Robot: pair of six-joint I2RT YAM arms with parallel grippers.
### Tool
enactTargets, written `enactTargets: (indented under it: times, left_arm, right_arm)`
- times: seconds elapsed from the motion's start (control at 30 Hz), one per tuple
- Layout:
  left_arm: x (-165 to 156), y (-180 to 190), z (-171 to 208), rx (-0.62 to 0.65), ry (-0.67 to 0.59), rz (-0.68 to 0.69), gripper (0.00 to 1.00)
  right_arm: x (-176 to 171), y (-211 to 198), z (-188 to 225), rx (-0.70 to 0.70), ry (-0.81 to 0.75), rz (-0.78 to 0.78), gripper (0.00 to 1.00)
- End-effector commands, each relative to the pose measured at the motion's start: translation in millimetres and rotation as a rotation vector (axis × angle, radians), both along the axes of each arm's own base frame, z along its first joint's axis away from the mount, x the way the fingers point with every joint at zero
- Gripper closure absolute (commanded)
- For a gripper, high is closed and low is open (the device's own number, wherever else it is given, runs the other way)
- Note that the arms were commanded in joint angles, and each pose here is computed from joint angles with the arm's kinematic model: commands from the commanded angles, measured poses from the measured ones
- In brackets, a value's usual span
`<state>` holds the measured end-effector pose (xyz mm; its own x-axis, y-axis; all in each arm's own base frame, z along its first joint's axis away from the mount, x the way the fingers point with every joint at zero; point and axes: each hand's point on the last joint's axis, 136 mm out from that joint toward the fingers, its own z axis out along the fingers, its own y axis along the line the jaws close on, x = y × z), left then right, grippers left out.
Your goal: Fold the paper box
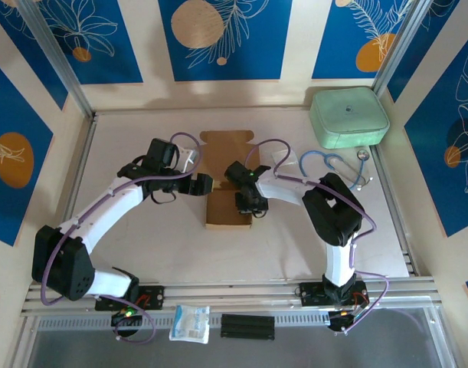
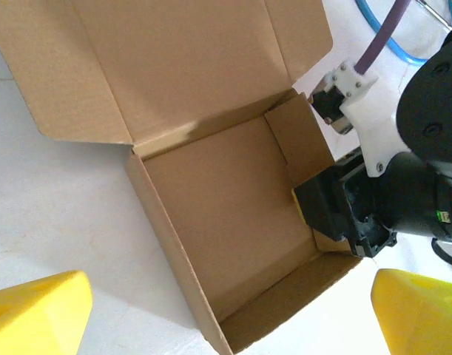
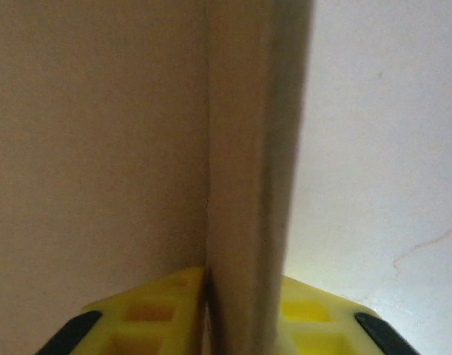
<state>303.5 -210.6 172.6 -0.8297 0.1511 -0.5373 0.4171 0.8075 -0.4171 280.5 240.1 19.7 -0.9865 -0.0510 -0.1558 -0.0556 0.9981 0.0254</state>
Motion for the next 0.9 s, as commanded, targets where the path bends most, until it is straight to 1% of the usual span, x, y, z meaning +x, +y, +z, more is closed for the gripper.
enactTargets:
  times: [0.0,0.13,0.23,0.33,0.43,0.53,0.6,0.63,0.7,0.77,0.8,0.83,0.87]
  left_arm:
    - [5,-2,8,-0.009,-0.031,0.012,0.03]
    - [6,-5,11,-0.028,-0.030,0.013,0.03]
    - [3,-5,10,-0.034,-0.025,0.012,0.03]
    - [2,-2,8,-0.024,-0.026,0.019,0.03]
    - [1,0,6,-0.016,-0.023,0.022,0.03]
    - [4,4,1,0.005,-0.024,0.048,0.03]
    - [17,14,-2,0.056,-0.032,0.113,0.03]
    - [26,20,-3,0.096,-0.038,0.139,0.03]
    - [50,32,0,0.184,-0.059,0.182,0.03]
    - [73,36,1,0.225,-0.087,0.189,0.03]
    - [84,35,-1,0.225,-0.084,0.182,0.04]
    - [93,35,-2,0.216,-0.075,0.173,0.06]
    - [101,35,-7,0.206,-0.048,0.167,0.08]
  right_arm:
    - [7,7,26,0.091,-0.027,0.001,0.73]
    - [19,1,40,0.117,-0.062,-0.020,0.69]
    - [24,-2,38,0.101,-0.069,-0.023,0.64]
    - [28,-1,31,0.100,-0.068,-0.028,0.63]
    - [31,4,19,0.084,-0.059,-0.009,0.68]
    - [34,3,7,0.006,-0.074,0.034,0.82]
    - [35,5,3,-0.039,-0.090,0.069,0.88]
    - [33,7,2,-0.054,-0.095,0.086,0.90]
    - [30,9,0,-0.076,-0.100,0.108,0.90]
    - [27,8,0,-0.074,-0.098,0.105,0.90]
    - [27,7,2,-0.065,-0.100,0.101,0.87]
    - [28,8,5,-0.045,-0.107,0.107,0.81]
    - [29,11,12,-0.017,-0.119,0.122,0.72]
